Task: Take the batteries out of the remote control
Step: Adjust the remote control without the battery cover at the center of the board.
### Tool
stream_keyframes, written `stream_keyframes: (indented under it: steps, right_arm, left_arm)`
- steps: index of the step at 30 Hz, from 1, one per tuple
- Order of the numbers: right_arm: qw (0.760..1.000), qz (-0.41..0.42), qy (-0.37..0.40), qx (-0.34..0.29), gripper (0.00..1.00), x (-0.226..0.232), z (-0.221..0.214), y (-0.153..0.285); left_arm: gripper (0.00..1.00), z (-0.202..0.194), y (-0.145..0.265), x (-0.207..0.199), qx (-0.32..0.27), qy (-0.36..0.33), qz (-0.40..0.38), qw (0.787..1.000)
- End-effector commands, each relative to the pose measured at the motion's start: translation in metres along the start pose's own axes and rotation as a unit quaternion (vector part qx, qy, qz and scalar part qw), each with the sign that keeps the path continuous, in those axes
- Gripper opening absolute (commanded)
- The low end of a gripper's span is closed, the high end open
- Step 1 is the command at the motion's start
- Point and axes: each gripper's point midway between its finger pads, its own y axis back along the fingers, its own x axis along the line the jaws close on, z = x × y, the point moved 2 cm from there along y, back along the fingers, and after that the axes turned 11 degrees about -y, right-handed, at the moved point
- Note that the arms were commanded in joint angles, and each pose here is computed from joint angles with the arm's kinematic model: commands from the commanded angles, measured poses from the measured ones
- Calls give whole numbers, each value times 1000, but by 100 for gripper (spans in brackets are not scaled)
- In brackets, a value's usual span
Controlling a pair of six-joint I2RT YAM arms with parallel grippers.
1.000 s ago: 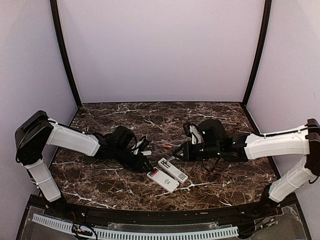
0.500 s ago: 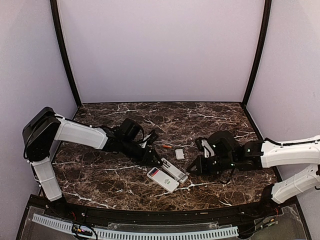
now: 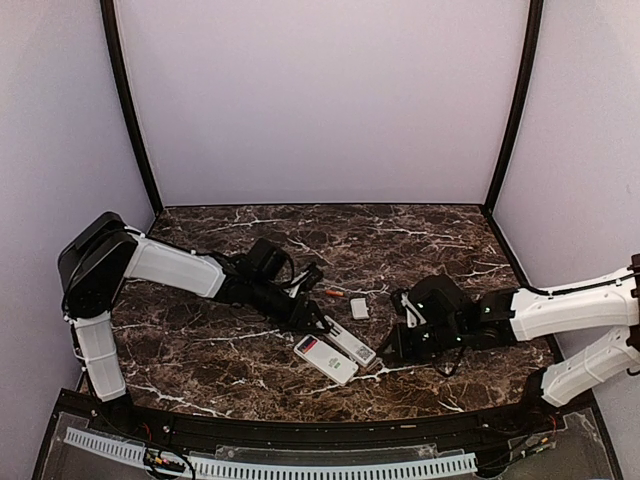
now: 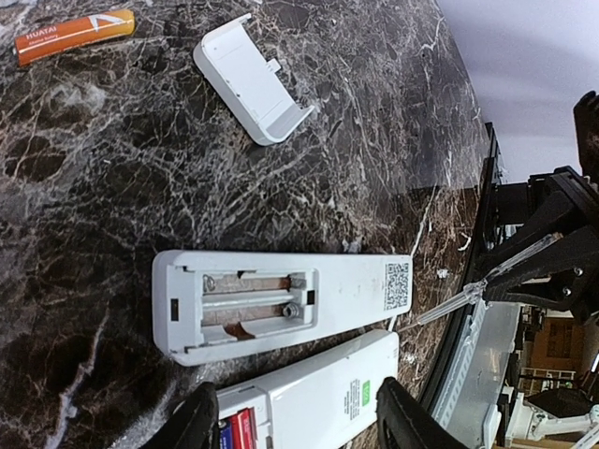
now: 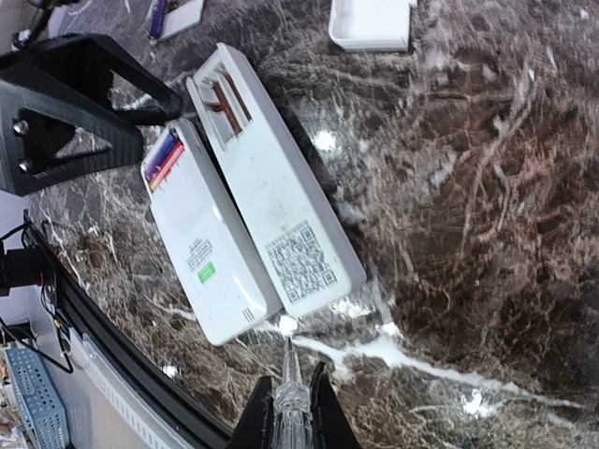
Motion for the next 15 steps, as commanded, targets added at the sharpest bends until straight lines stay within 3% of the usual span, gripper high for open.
stream_keyframes:
  steps: [1,15]
  right_arm:
    - [999,19,23,-40,0,22,20,-4]
    - [990,101,51,-80,0,76,87,-35]
  left_arm:
    - [57,-8,-5,5,11,-5,-8,1000]
    - [57,-43,30,10,17,27,65,997]
